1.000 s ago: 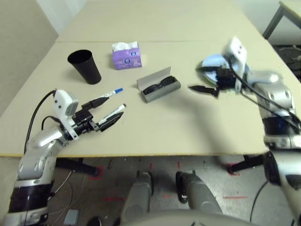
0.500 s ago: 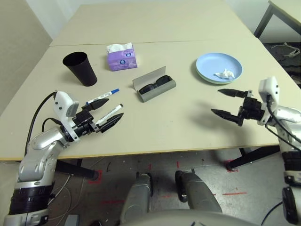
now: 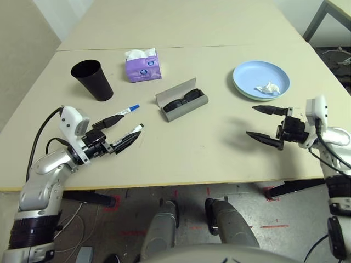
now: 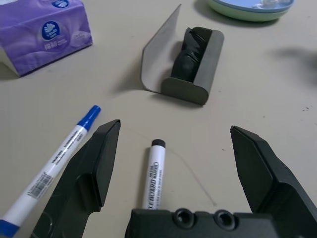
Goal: Organize and tidy the items on the table.
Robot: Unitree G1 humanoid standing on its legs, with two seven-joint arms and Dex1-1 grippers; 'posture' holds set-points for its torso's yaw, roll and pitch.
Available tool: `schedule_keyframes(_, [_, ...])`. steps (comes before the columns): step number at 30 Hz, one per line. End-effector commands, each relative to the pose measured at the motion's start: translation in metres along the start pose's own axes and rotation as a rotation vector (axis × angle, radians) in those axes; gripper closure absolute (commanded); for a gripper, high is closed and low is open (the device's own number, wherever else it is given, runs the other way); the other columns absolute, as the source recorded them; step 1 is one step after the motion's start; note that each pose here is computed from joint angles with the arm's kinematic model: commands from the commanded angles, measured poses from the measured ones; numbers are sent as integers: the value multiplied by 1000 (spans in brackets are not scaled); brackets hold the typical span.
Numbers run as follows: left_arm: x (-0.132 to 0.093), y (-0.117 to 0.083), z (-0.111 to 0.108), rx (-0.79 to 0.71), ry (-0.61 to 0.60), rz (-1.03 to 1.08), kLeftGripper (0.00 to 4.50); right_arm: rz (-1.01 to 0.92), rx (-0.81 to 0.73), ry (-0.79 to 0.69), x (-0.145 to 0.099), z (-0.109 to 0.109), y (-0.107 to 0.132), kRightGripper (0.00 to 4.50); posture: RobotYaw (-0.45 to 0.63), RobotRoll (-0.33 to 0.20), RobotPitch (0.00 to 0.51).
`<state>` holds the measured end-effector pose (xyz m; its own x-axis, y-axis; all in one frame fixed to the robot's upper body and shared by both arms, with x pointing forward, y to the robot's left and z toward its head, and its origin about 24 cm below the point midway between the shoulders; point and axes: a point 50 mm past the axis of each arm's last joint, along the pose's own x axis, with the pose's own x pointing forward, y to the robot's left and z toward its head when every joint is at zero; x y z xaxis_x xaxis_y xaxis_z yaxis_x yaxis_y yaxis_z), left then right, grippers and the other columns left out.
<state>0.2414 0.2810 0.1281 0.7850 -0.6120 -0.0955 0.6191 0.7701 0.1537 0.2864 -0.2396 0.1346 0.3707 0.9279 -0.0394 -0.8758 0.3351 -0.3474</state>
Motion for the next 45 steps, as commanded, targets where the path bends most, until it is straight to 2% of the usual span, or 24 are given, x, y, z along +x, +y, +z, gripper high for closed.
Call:
schedule_keyframes(1, [-4, 6, -8, 1, 40, 52, 856, 20, 9, -4, 0, -1, 3, 0, -89, 0, 192])
schedule_keyframes(7, [0, 14, -8, 9, 25, 132, 2835, 49, 20, -18, -2, 0, 10, 0, -93, 0, 184])
schedule_keyframes(12, [12, 31, -10, 65, 61, 255, 4467, 61, 37, -29, 0, -1, 15, 0, -99, 0, 177])
schedule_keyframes(15, [23, 38, -13, 98, 76, 293, 4467, 52, 39, -21, 1, -3, 14, 0, -104, 0, 174])
schedule_keyframes(22, [69, 39, -9, 118, 48, 248, 4467, 14, 22, -19, 4, -1, 12, 0, -133, 0, 173])
schedule_keyframes(29, [104, 47, 9, 154, -24, 280, 4467, -17, 19, -10, 5, 0, 18, 0, -161, 0, 172])
schedule_keyframes(32, [112, 50, 14, 156, -35, 308, 4467, -24, 16, -14, 6, 2, 20, 0, -172, 0, 174])
schedule_keyframes(38, [120, 55, 6, 144, 10, 326, 4467, -46, 11, -11, 7, 5, 22, 0, -186, 0, 176])
schedule_keyframes(45, [139, 38, -4, 125, 28, 221, 4467, -60, -2, -19, 11, 10, 19, 0, -201, 0, 176])
